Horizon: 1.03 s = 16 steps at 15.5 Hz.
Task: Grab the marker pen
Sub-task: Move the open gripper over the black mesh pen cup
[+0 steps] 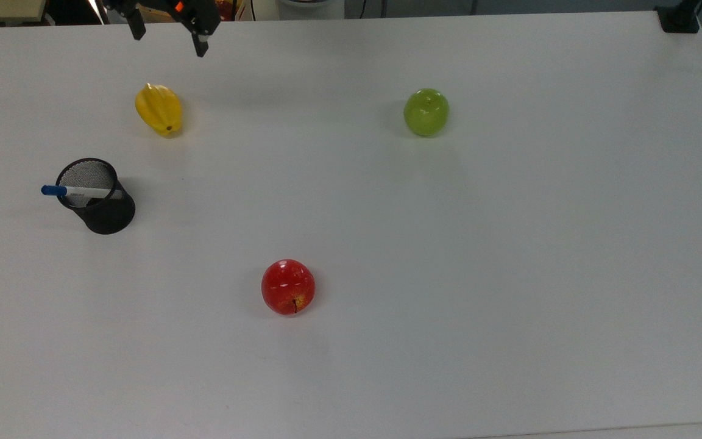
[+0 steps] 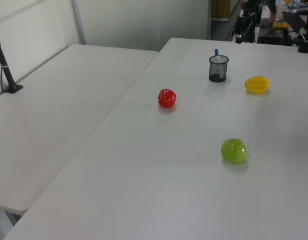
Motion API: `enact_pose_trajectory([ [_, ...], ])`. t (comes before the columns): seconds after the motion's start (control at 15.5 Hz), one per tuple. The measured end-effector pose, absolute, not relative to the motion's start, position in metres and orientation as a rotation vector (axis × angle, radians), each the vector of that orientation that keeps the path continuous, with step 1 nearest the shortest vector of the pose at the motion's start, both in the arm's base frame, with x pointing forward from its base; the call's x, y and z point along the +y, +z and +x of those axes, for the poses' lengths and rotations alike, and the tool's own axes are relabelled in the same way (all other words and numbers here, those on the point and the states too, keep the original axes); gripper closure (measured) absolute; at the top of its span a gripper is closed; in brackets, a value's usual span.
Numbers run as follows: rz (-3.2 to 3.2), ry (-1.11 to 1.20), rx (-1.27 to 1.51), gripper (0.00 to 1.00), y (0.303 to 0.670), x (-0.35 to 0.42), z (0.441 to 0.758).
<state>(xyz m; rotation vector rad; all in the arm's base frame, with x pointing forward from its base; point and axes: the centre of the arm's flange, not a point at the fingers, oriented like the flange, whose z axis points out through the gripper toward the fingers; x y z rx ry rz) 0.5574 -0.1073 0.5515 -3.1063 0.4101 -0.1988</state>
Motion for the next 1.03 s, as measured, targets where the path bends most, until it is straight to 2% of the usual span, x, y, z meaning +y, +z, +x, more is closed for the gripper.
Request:
enact_pose_trajectory([
  [0.64, -3.078, -0.352, 0.705, 0.0, 0.519, -0.224, 0.614],
  [1.03, -3.069, -0.43, 0.849, 0.03, 0.48, -0.272, 0.644],
])
